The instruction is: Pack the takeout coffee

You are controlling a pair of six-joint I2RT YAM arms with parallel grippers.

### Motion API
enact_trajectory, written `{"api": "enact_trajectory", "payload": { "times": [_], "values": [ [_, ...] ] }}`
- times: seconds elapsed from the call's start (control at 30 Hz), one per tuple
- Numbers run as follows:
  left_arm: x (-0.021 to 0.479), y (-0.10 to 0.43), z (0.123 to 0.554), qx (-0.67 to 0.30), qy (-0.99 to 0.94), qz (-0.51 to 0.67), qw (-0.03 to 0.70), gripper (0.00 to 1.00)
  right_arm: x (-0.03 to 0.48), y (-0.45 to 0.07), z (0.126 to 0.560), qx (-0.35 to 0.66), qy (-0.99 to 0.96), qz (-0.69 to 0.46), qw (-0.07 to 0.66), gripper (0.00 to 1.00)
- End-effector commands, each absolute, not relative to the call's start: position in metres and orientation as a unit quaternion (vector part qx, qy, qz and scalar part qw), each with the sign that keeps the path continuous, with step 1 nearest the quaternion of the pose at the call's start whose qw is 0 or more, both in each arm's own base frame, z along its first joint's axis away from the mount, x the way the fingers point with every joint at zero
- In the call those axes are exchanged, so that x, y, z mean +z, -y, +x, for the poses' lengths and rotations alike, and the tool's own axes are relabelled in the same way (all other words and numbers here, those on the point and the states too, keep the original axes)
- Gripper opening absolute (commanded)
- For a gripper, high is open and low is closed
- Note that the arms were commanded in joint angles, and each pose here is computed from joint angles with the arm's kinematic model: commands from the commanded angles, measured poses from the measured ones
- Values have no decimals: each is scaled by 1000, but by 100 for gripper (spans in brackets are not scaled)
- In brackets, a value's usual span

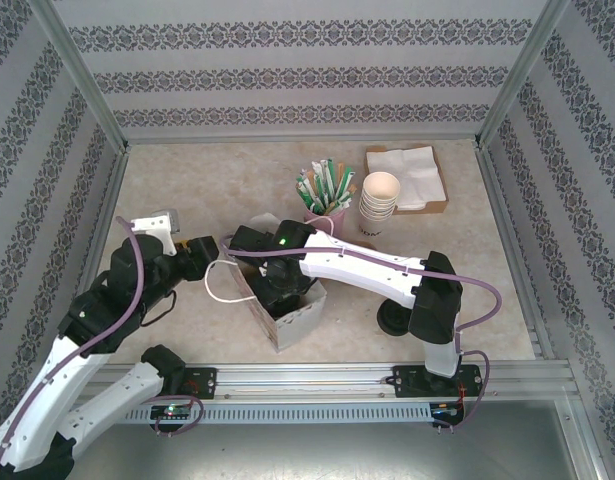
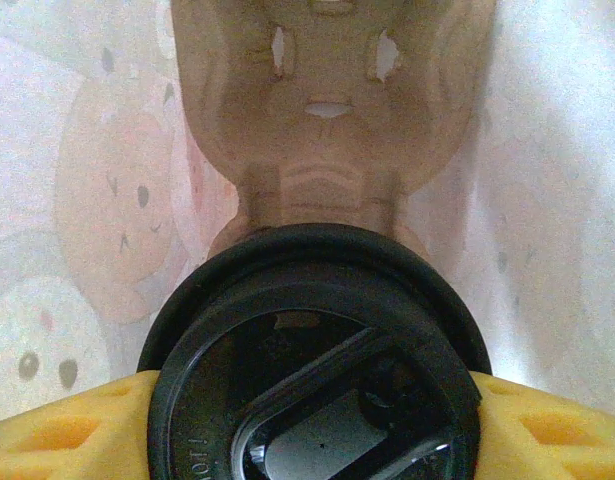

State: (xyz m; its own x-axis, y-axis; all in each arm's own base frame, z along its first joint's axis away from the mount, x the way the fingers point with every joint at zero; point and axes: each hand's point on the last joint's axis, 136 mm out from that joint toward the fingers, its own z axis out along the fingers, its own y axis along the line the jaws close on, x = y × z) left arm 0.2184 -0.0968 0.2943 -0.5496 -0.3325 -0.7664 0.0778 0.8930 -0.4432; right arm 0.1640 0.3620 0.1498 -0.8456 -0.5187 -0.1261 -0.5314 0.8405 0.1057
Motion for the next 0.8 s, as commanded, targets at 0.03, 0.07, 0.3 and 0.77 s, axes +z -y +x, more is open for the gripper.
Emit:
{"api": "enact_trajectory", "payload": {
  "times": [0.03, 0.07, 0.3, 0.77],
  "values": [
    [289, 94, 222, -200, -859, -76, 466, 60, 176, -369, 175, 88, -954, -268, 104, 52],
    [290, 94, 223, -201, -859, -75, 466, 61, 177, -369, 176, 91, -953, -268, 110, 52],
    [286, 97, 227, -196, -863, -73, 461, 65, 170, -367, 178, 94, -951, -271, 118, 52],
    [281, 96, 228, -188, -867, -74, 455, 66, 137, -372, 168, 90, -952, -283, 78, 52]
  ]
}}
